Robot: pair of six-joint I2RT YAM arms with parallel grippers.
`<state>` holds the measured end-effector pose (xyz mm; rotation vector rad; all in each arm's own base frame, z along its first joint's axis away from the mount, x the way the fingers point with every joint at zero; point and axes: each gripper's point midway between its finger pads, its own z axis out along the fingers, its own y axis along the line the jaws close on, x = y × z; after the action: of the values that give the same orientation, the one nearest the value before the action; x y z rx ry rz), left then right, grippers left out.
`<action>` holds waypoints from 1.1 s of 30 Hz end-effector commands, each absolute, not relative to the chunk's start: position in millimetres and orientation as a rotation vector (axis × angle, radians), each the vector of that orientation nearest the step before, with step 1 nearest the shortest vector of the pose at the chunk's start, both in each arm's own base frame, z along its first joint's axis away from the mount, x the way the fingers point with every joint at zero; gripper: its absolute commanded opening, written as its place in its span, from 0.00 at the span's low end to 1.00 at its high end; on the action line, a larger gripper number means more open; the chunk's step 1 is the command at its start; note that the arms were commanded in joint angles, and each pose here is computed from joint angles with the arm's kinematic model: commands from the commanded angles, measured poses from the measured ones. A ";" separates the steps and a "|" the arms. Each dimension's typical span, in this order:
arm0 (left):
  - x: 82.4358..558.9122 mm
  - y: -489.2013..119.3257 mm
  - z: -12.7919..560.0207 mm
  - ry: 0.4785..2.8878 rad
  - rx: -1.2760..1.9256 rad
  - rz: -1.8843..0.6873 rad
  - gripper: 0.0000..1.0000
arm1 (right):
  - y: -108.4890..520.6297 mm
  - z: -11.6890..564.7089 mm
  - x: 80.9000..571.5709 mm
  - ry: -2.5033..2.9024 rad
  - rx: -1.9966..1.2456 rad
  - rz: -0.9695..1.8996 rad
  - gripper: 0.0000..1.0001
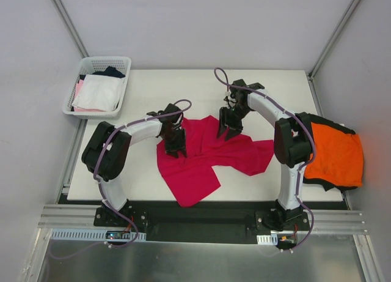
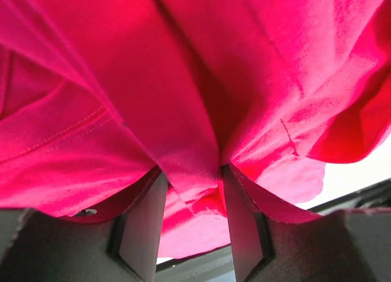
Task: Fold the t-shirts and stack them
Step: Flatten the tshirt out
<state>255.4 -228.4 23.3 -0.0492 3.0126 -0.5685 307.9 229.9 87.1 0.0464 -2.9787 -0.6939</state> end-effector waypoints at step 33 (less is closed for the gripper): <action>274.5 -218.7 68.5 2.937 -0.025 -0.543 0.22 | 255.5 100.3 310.5 -2.981 0.094 -0.738 0.44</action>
<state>266.0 -226.0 54.1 -0.0240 2.9705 -0.5698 307.6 250.2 91.4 0.1009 -2.9824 -0.7124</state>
